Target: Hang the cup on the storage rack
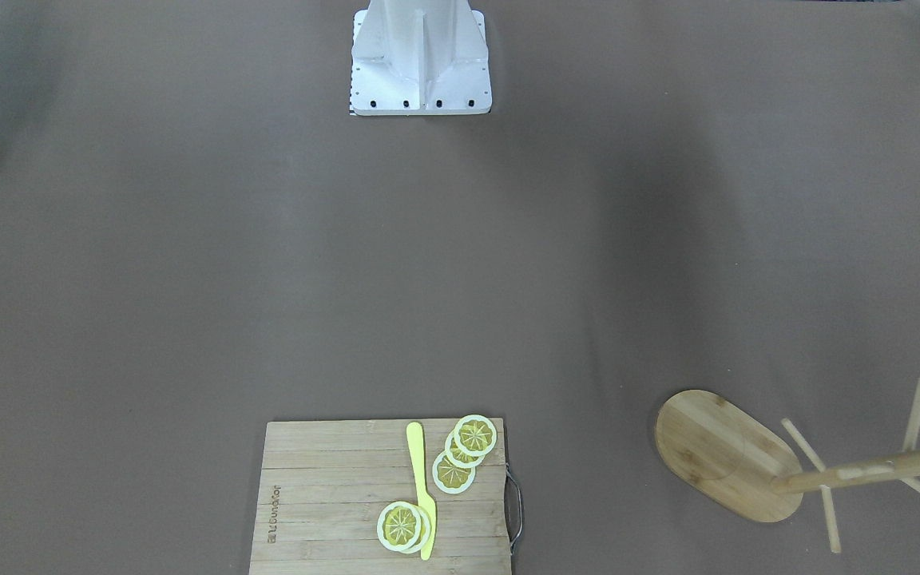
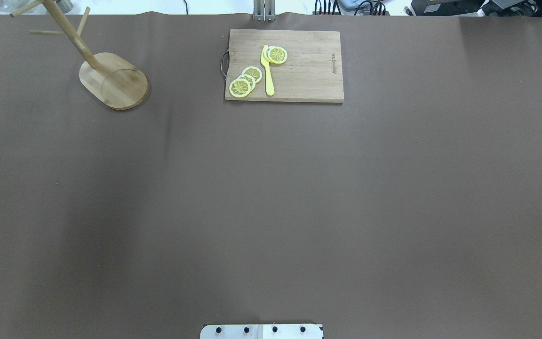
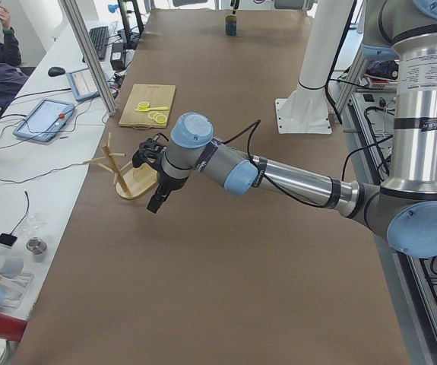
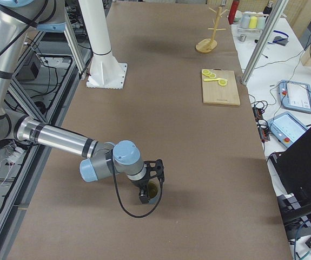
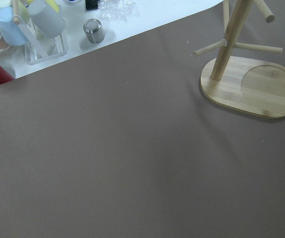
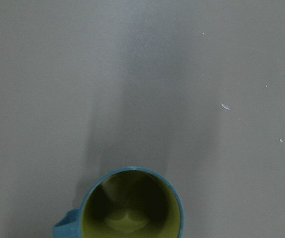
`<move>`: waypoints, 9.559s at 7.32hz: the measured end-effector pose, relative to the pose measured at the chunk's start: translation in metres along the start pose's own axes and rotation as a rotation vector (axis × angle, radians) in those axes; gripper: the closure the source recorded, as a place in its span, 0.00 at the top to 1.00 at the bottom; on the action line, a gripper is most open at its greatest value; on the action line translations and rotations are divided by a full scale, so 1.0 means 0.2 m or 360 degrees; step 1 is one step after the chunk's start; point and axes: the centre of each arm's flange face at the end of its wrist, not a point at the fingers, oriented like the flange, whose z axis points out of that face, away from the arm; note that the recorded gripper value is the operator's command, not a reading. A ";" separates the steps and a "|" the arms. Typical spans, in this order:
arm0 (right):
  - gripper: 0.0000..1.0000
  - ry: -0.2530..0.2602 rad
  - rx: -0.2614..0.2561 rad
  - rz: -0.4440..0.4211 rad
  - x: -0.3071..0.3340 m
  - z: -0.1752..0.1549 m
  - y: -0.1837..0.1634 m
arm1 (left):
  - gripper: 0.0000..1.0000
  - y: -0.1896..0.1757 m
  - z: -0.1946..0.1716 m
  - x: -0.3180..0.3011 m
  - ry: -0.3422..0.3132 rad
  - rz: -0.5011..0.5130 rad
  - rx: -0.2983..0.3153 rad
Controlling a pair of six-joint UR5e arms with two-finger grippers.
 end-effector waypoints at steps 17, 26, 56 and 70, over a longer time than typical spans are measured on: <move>0.30 -0.0035 0.0056 -0.0041 0.13 0.19 -0.05 | 1.00 0.04 0.02 -0.01 0.0002 -0.0008 -0.0012; 0.00 -0.0092 0.0064 -0.0103 0.07 0.18 -0.10 | 1.00 0.05 0.03 -0.02 0.0004 -0.0017 -0.0018; 0.70 -0.0340 0.0175 -0.0413 -4.00 -0.20 -1.02 | 1.00 0.09 0.13 -0.09 0.0021 -0.0096 -0.0082; 1.00 -0.0143 0.0020 -0.0066 -1.85 -0.28 -1.77 | 0.99 -0.28 0.51 0.98 0.0610 0.0221 0.0086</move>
